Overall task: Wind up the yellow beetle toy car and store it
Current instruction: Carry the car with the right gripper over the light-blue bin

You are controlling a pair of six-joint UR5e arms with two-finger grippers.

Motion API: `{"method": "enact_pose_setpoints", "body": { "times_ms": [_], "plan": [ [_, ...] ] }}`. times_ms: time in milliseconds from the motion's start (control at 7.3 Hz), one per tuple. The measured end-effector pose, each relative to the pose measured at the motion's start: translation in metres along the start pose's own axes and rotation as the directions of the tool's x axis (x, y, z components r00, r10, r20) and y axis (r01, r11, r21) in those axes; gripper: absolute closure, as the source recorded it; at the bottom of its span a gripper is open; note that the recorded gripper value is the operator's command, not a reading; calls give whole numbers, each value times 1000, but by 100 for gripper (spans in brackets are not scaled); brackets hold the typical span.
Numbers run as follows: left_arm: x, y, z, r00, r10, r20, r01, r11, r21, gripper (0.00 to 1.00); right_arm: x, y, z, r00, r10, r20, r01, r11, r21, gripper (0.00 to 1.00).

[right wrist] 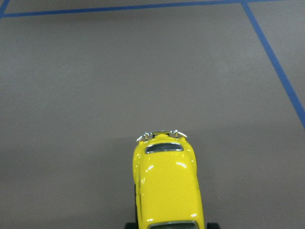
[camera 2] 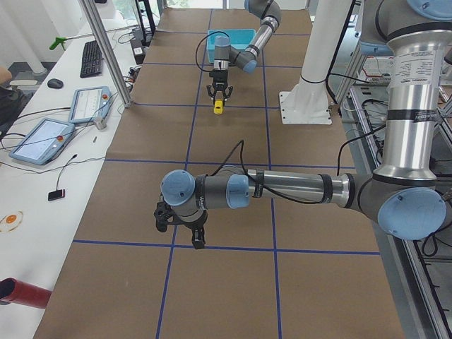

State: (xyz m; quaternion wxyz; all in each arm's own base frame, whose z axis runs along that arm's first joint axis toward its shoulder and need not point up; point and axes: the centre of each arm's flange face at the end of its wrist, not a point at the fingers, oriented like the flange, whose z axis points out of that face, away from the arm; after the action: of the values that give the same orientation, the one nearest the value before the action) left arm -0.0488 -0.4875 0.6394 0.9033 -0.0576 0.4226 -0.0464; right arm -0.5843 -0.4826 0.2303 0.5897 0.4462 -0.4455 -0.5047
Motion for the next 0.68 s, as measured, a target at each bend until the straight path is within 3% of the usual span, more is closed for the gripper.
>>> {"method": "enact_pose_setpoints", "body": {
  "times_ms": [411, 685],
  "plan": [
    [0, 0, 0, 1000, 3, 0, -3, 1000, 2, 0, 87, 55, -86, 993, 82, -85, -86, 995, -50, 100],
    [2, -1, -1, 1000, 12, -1, -12, 1000, 10, 0, 98, 82, -150, 981, 126, -147, -139, 987, -78, 100]
  ]
}}
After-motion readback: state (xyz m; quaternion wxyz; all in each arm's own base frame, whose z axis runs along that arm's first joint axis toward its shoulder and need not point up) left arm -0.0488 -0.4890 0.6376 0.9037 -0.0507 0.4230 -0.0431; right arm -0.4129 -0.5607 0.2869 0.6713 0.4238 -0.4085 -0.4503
